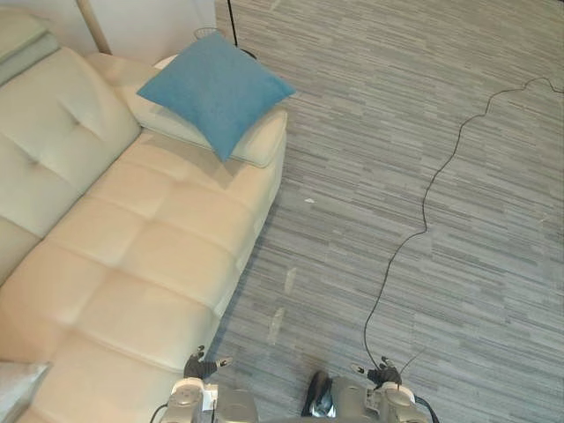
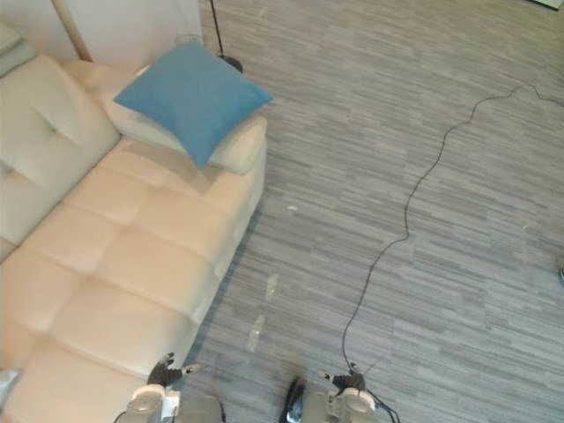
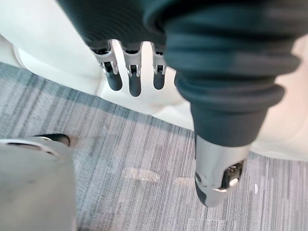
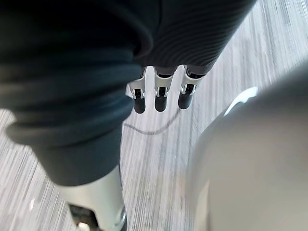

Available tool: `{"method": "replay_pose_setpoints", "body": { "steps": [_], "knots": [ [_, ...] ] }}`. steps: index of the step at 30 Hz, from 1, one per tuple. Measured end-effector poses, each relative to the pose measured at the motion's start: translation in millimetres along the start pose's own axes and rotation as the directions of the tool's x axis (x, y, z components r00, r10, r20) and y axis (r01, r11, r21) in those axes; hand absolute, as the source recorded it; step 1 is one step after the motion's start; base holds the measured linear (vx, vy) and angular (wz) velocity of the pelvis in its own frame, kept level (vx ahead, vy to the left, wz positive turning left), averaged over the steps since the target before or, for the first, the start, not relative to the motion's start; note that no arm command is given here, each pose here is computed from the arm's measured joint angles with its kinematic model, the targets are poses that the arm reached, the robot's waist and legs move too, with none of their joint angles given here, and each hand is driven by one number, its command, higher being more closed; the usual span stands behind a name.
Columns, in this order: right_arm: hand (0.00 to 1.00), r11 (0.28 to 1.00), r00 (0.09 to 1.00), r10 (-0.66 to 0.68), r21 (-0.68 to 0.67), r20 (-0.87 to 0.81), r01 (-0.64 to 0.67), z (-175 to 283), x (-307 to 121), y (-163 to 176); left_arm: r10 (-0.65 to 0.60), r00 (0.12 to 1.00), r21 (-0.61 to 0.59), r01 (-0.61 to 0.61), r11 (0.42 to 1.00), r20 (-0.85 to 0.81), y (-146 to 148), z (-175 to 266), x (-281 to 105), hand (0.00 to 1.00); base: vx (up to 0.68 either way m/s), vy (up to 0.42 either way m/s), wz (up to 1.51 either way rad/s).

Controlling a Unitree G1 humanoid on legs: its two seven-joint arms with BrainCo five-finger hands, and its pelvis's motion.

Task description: Pick up cushions and gather them together orderly.

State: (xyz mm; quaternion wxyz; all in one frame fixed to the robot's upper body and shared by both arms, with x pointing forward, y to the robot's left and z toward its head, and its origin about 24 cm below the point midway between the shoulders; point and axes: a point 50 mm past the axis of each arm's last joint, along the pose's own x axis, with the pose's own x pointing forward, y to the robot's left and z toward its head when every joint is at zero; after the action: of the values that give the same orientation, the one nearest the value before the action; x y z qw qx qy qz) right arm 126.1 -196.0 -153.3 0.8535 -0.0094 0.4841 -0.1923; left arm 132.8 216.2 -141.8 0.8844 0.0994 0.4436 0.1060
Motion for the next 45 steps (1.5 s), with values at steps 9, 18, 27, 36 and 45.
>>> {"method": "replay_pose_setpoints", "body": {
  "steps": [9, 18, 27, 36, 45],
  "knots": [
    [0.0, 0.998, 0.999, -0.04, -0.038, -0.012, 0.04, 1.1, 4.5, -18.3, 0.021, 0.999, -0.055, -0.022, 0.998, -0.034, -4.0, -10.7, -4.4, 0.0, 0.45, -0.257, 0.05],
    [0.0, 1.0, 1.0, 0.014, 0.014, 0.026, -0.014, 14.4, 2.7, 7.9, 0.031, 0.999, -0.046, -0.031, 0.998, -0.016, 2.2, -4.9, -1.9, 0.0, 0.51, 0.029, -0.33],
    [0.0, 1.0, 1.0, 0.018, 0.021, 0.009, -0.018, 2.7, -0.9, 7.0, 0.021, 1.0, -0.026, -0.021, 0.999, -0.004, 1.6, -2.0, -1.5, 0.0, 0.55, 0.062, 0.1],
    [0.0, 1.0, 1.0, -0.005, 0.001, 0.013, 0.005, 3.1, 1.3, -4.9, 0.009, 1.0, -0.059, -0.01, 0.998, -0.015, -7.4, -5.7, -3.8, 0.0, 0.38, -0.285, 0.69],
    [0.0, 0.991, 0.998, -0.025, 0.135, 0.063, 0.017, 19.7, 3.2, -6.7, -0.037, 0.998, -0.128, 0.042, 0.991, 0.044, -29.3, 12.0, -3.3, 0.0, 0.26, -0.2, 0.88]
  ]
}}
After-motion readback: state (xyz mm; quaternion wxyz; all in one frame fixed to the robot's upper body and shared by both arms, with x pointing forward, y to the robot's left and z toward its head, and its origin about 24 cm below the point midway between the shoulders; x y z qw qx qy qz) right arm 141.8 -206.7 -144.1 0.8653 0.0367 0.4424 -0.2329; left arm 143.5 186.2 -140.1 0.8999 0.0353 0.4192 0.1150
